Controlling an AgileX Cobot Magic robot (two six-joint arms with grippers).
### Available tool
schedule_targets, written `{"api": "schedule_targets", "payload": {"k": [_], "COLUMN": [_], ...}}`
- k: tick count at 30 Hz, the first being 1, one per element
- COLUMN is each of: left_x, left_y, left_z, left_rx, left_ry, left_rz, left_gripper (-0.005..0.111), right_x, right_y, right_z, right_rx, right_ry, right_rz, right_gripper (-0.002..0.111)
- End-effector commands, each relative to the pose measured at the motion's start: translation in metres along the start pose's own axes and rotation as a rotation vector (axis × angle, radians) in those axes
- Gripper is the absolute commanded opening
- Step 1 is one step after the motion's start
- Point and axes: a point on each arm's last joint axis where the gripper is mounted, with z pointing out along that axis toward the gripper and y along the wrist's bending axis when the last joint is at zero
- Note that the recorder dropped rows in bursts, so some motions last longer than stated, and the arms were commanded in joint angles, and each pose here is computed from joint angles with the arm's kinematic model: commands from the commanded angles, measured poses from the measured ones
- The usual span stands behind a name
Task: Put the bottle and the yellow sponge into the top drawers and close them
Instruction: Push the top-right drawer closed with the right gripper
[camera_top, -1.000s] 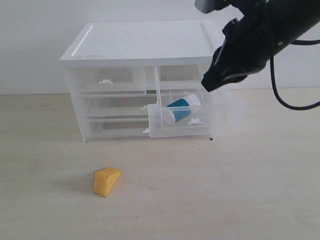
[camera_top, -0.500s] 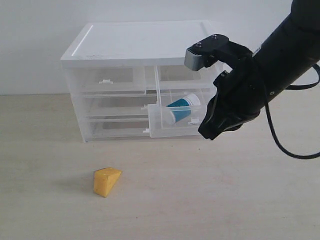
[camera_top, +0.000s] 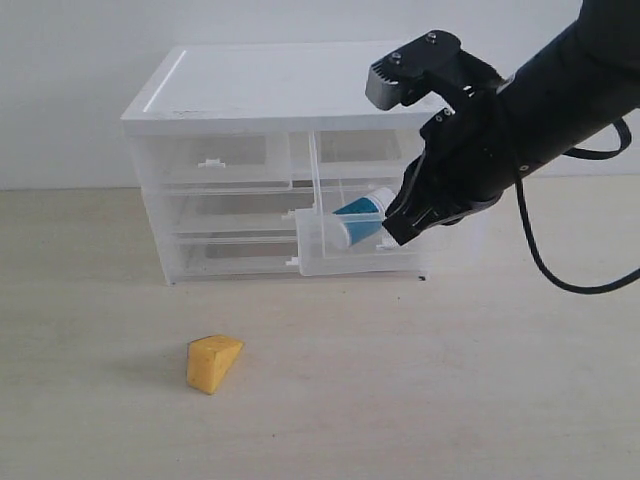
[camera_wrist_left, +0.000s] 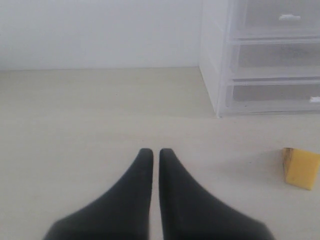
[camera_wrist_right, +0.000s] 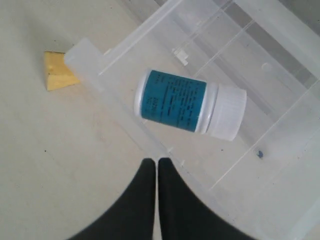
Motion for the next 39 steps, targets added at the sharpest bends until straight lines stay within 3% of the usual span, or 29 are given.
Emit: {"api": "schedule_targets", "payload": {"k": [1,10,39], "left_x": [0.001,0.001,0.001], "left_y": [0.0,0.0,0.0], "left_z": [0.0,0.0,0.0], "left_rx": [-0.003,-0.003,-0.003], "left_ry": [-0.001,-0.001,-0.001], "left_rz": [-0.002,-0.002,-0.002], "left_gripper": [0.004,0.004,0.004], "right_x": [0.0,0.013,-0.006], "right_y": [0.0,0.009,-0.033], "right_z": [-0.001,0.004,0.053], "right_rx": [0.003,-0.118,0.21], "right_ry": [-0.004,0.135,-0.135], "right_rz": [-0.005,-0.039,0.0], "right_gripper": [0.0,0.0,0.0]}}
